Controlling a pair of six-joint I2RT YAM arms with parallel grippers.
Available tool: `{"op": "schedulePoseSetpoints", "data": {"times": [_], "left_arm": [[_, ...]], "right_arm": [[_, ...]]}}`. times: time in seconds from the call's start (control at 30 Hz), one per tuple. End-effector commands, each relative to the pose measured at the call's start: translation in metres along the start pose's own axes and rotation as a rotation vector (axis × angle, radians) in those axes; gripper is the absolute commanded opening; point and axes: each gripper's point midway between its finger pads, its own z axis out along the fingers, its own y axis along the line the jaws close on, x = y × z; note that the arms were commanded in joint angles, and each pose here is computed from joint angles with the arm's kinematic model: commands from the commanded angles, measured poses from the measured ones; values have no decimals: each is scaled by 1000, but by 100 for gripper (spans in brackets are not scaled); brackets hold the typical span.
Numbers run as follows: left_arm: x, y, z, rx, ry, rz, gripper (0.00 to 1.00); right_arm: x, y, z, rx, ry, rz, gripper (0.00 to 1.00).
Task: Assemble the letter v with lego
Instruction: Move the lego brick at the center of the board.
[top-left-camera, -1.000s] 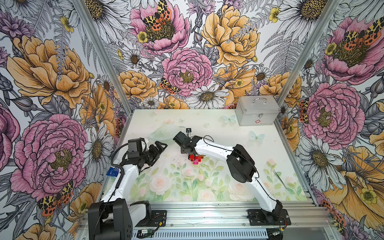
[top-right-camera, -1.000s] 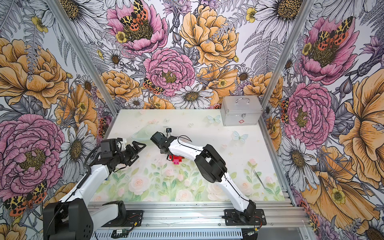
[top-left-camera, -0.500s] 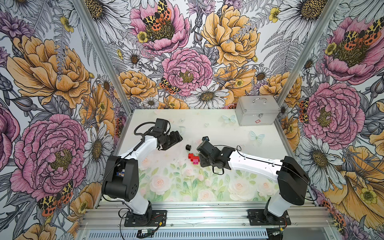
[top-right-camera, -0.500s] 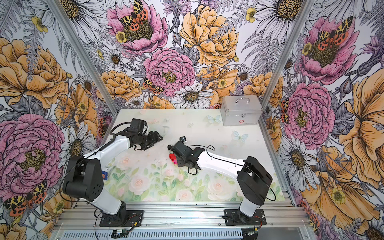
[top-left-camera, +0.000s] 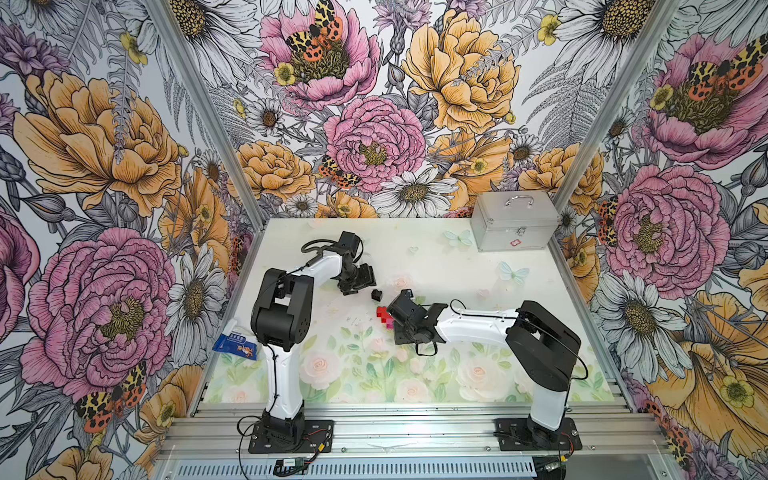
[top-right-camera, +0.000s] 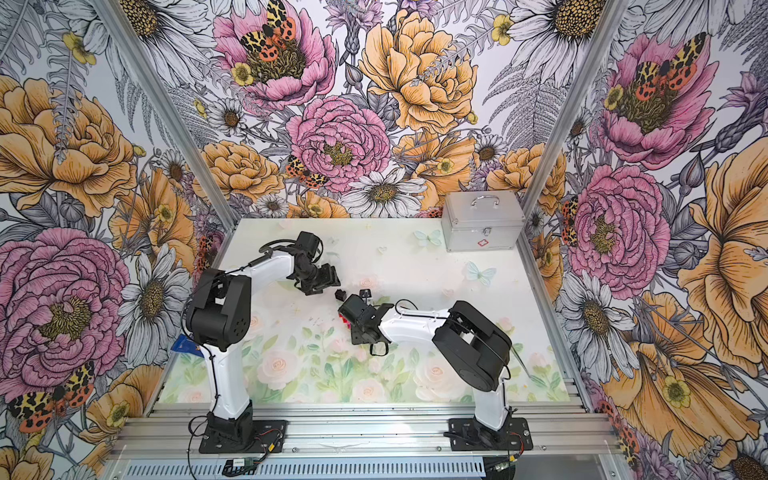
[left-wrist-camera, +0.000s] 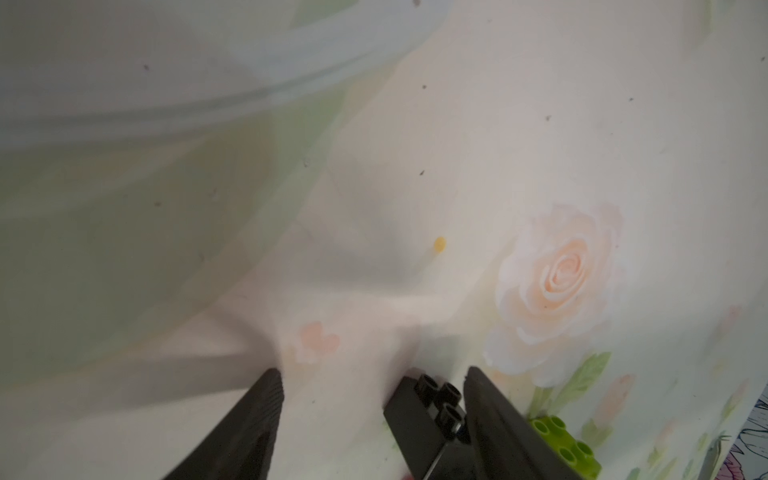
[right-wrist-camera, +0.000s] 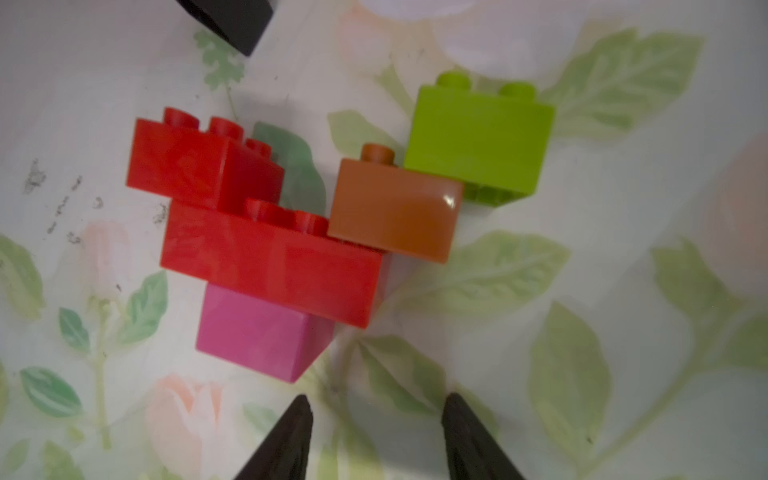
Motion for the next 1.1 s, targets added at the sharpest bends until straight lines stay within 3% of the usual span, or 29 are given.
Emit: {"op": "schedulePoseSetpoints", "data": {"times": [0.0,0.57,1.07], "left_arm": [[-3,-4,-4,-7,-11,32,68],[7,3,-12,-19,-14,18,64],[1,12,-23,-20,-38,8,68]], "right_arm": [[-11,3,5,-9,-15,32,54],[-24,0,18,18,-29,95,55],[-39,3,21,0,-38,12,55]]}}
